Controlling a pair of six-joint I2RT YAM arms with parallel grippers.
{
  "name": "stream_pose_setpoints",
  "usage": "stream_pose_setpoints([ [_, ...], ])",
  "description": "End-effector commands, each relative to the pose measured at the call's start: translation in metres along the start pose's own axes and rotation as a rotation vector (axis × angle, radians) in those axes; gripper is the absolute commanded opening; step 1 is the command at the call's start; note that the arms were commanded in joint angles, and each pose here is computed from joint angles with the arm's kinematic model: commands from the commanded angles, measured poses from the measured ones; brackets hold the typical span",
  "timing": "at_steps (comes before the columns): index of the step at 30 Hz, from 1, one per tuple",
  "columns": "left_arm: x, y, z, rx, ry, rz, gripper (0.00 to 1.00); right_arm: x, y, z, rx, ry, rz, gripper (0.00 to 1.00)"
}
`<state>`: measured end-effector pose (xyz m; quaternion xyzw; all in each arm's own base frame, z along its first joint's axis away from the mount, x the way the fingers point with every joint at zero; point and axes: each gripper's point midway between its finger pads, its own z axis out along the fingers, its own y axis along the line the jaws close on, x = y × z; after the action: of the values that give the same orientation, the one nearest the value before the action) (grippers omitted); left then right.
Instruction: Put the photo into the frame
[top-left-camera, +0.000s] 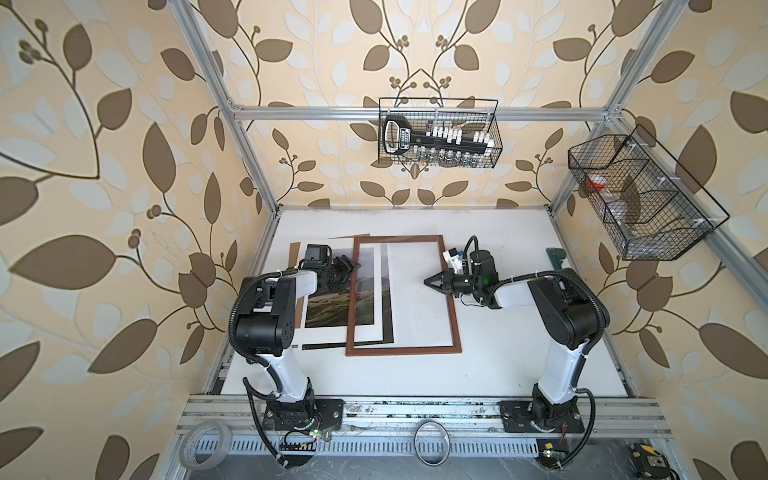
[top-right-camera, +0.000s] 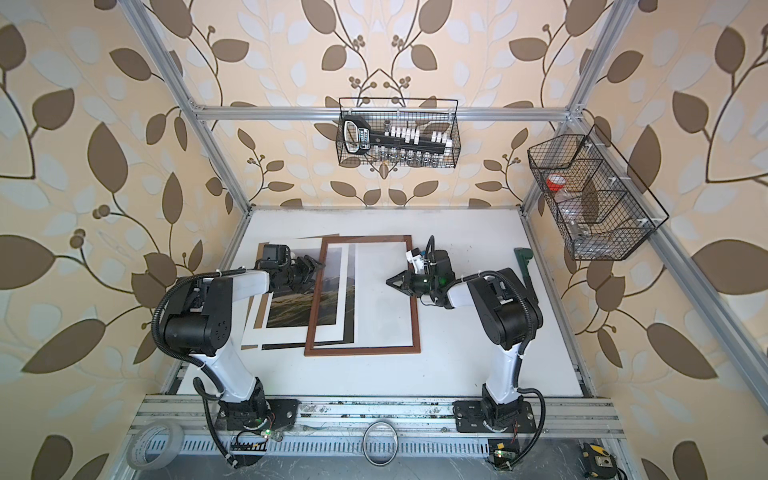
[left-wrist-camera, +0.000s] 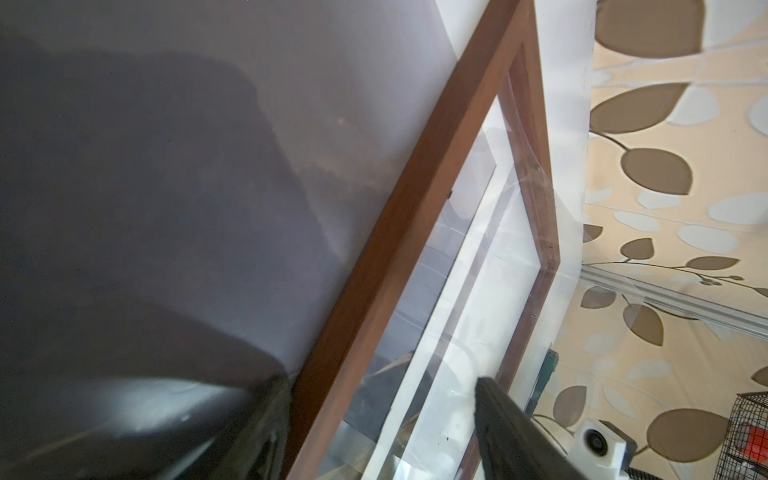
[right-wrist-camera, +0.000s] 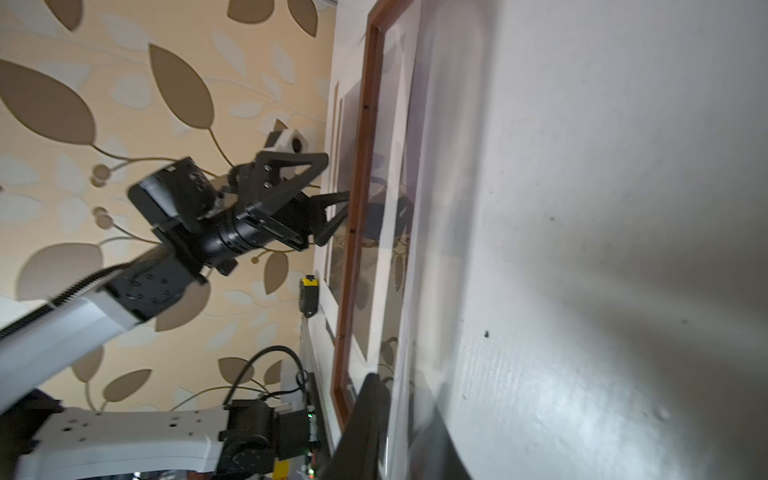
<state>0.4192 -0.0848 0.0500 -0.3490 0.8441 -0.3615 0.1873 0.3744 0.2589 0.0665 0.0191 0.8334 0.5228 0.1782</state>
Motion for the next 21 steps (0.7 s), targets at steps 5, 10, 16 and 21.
stream_pose_setpoints([
  [5, 0.01, 0.011, 0.006, -0.037, 0.038, -0.018, 0.72, 0.005, -0.011, -0.001, 0.184, 0.032, -0.024, 0.32],
  [10, 0.01, 0.008, 0.004, -0.029, 0.037, -0.014, 0.72, 0.007, -0.023, -0.01, 0.299, 0.047, -0.007, 0.45],
  [16, 0.007, 0.0, -0.002, -0.014, 0.024, -0.005, 0.73, 0.008, -0.028, -0.029, 0.481, 0.074, -0.062, 0.64],
  [21, 0.004, -0.006, -0.007, -0.006, 0.012, 0.001, 0.73, 0.005, -0.027, -0.042, 0.584, 0.092, -0.106, 0.67],
])
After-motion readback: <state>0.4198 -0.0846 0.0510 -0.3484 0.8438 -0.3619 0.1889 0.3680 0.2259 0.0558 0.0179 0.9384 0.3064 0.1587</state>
